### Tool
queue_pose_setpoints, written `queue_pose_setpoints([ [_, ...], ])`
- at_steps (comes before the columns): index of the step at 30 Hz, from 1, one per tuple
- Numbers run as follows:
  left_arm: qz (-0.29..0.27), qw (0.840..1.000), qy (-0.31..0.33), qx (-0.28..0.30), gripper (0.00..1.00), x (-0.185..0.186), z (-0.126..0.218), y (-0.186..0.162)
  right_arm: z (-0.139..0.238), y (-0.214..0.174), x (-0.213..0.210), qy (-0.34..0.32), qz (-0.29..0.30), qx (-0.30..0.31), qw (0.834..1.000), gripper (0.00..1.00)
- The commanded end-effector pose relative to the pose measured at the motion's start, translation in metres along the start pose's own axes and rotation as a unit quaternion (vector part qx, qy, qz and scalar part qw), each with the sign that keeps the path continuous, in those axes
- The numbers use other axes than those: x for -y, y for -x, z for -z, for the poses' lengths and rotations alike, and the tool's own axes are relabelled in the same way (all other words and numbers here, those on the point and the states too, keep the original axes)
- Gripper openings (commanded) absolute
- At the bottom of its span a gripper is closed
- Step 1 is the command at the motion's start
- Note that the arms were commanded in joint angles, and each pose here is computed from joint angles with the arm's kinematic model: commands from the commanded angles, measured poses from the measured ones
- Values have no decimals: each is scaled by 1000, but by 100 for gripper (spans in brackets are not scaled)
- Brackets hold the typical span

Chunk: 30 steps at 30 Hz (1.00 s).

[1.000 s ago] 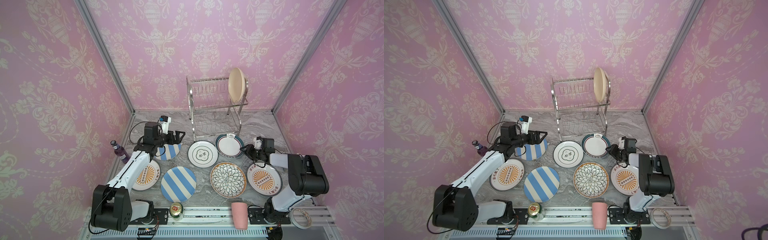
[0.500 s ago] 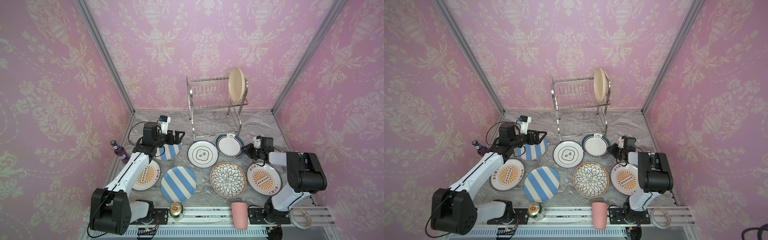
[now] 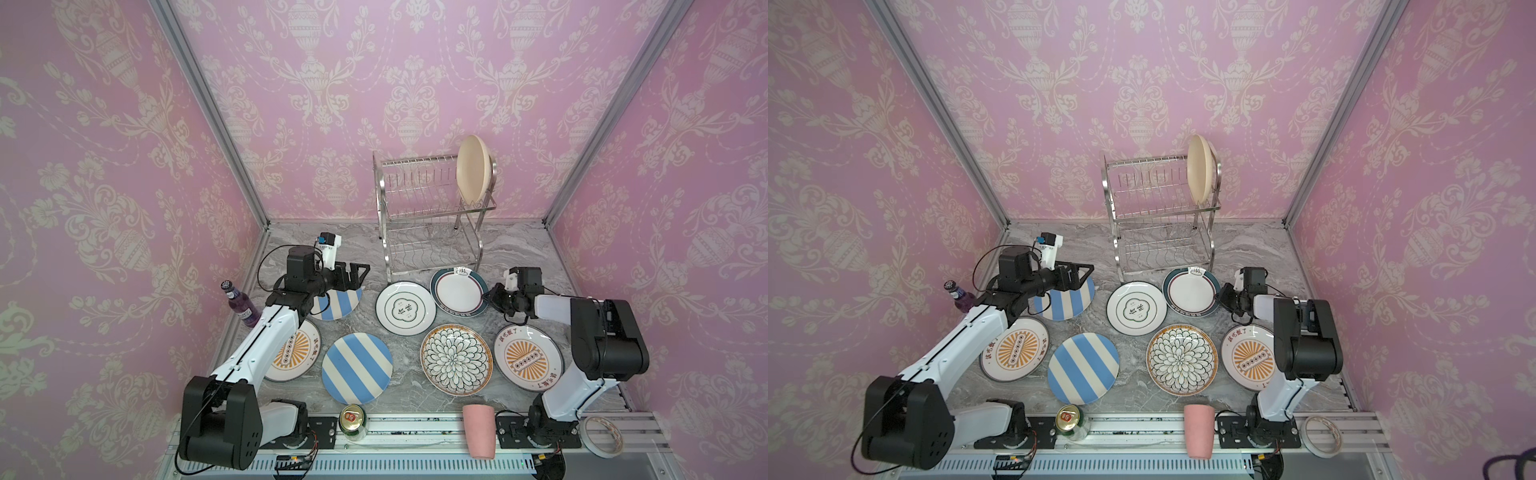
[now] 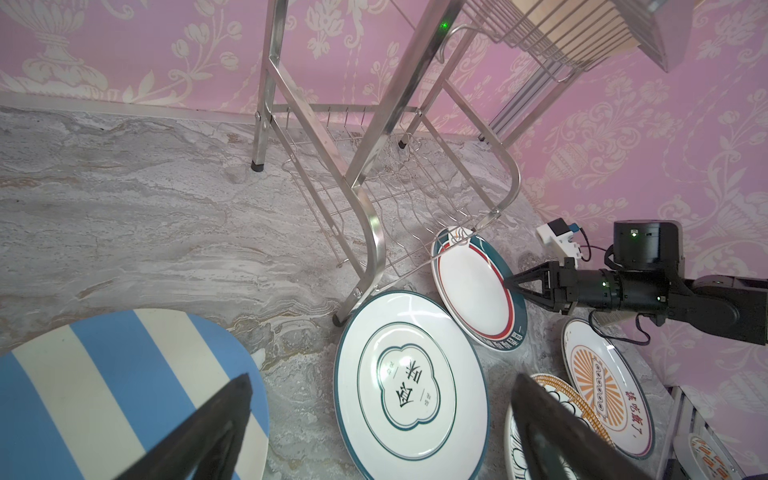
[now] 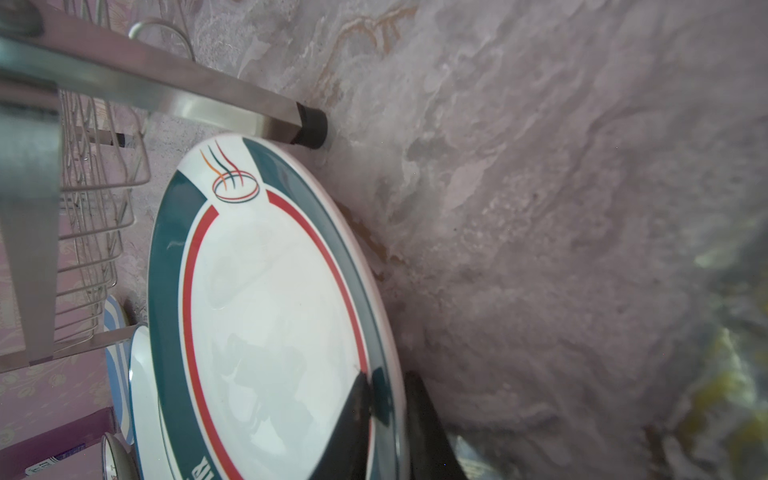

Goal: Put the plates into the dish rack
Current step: 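Move the right gripper to the green-rimmed white plate's rim and grasp, then lift the green-rimmed plate upright with the right gripper toward the rack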

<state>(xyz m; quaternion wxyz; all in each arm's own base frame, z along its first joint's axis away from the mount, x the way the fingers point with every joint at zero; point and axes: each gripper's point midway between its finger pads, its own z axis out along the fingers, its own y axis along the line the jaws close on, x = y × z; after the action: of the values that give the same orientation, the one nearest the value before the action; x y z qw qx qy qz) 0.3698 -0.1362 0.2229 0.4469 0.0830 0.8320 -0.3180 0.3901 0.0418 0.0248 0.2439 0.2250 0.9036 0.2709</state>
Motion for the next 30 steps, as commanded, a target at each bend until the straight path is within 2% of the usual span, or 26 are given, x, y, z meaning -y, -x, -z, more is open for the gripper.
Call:
queue_pose_setpoints([
  [1, -21, 1000, -12, 10, 99, 9, 4, 5, -2, -13, 17, -43, -1, -24, 999, 15],
  [7, -22, 1000, -14, 10, 99, 10, 3, 6, 5, -8, 12, -45, 1, -15, 999, 11],
  [13, -22, 1000, -13, 12, 99, 9, 3, 6, 29, 1, 4, -66, 19, -1, 998, 5],
  [18, -23, 999, -15, 21, 99, 9, 1, 10, 64, 10, -4, -80, 30, 28, 996, 0],
  [30, -30, 998, -36, 49, 99, 13, -10, 33, 164, 14, -16, -149, 73, 97, 981, 0],
])
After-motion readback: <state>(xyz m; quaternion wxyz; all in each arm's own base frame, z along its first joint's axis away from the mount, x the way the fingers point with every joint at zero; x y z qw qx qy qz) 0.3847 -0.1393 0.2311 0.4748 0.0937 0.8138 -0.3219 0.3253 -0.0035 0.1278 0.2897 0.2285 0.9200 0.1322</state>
